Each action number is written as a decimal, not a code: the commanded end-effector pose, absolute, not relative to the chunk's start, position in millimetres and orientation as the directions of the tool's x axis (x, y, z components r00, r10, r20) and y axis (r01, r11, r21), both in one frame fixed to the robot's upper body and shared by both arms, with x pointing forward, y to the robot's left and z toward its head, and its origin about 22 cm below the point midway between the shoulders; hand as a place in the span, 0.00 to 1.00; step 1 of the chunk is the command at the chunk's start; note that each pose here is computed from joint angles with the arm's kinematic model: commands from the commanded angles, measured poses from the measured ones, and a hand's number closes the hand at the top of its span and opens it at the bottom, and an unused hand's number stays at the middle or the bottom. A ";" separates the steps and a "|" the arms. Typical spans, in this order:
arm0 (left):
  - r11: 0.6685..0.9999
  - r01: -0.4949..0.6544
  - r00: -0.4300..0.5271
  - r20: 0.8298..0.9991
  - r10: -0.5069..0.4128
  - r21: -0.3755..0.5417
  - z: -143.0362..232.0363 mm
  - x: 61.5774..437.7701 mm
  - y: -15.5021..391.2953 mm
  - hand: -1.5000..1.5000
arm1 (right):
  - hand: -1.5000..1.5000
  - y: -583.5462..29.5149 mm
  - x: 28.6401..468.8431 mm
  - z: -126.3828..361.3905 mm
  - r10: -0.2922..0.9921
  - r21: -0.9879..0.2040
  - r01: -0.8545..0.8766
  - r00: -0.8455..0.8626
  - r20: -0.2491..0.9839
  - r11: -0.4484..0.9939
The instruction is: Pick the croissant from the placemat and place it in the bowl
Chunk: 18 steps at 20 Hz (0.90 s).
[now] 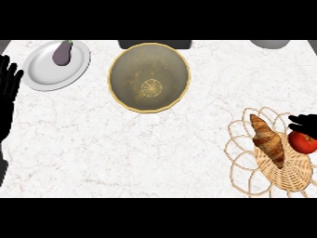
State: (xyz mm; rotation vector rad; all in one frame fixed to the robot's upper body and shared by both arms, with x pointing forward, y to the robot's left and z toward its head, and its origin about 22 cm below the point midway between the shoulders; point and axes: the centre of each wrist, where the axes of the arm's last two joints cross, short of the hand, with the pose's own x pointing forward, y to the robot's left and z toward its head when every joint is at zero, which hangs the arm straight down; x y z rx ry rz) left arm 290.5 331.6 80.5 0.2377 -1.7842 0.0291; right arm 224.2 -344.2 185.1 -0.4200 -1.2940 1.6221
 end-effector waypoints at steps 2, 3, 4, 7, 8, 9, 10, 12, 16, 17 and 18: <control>0.974 -0.186 -0.219 0.961 -0.170 0.130 85.0 298.5 333.5 0.50 | 0.00 -342.1 235.2 156.8 0.844 -0.872 -0.488 -0.452 0.288 0.036; 0.976 -0.182 -0.211 0.965 -0.154 0.116 81.3 308.6 316.3 0.50 | 0.00 -329.5 244.2 150.3 0.852 -0.874 -0.482 -0.430 0.298 0.062; 0.978 -0.180 -0.198 0.970 -0.142 0.106 88.1 306.9 320.0 0.50 | 0.00 -337.9 236.7 139.3 0.855 -0.873 -0.486 -0.435 0.284 0.043; 0.977 -0.185 -0.209 0.968 -0.141 0.103 91.2 290.5 331.7 0.50 | 0.00 -343.3 248.5 126.6 0.869 -0.870 -0.492 -0.415 0.269 0.034; 0.978 -0.172 -0.197 0.969 -0.152 0.119 72.3 291.0 319.8 0.50 | 0.00 -344.3 254.5 126.1 0.863 -0.868 -0.495 -0.421 0.278 0.038; 0.977 -0.181 -0.198 0.969 -0.150 0.115 97.6 303.4 337.2 0.50 | 0.00 -343.6 252.0 124.5 0.860 -0.874 -0.486 -0.434 0.267 0.026; 0.979 -0.176 -0.205 0.968 -0.143 0.107 87.2 281.6 321.9 0.50 | 0.00 -342.3 257.2 113.7 0.851 -0.880 -0.474 -0.444 0.280 0.043; 0.982 -0.151 -0.204 0.969 -0.139 0.109 94.7 290.9 329.2 0.50 | 0.00 -356.5 271.4 108.2 0.846 -0.877 -0.477 -0.442 0.299 0.060; 0.976 -0.175 -0.213 0.964 -0.162 0.125 90.5 276.4 325.0 0.50 | 0.00 -353.7 263.1 99.5 0.821 -0.873 -0.484 -0.470 0.323 0.066; 0.978 -0.175 -0.208 0.967 -0.147 0.111 93.3 285.8 334.3 0.50 | 0.00 -347.6 263.9 110.2 0.821 -0.875 -0.482 -0.477 0.312 0.052; 0.977 -0.175 -0.212 0.965 -0.156 0.119 78.9 294.7 337.1 0.50 | 0.00 -342.5 274.9 96.6 0.822 -0.872 -0.485 -0.470 0.322 0.064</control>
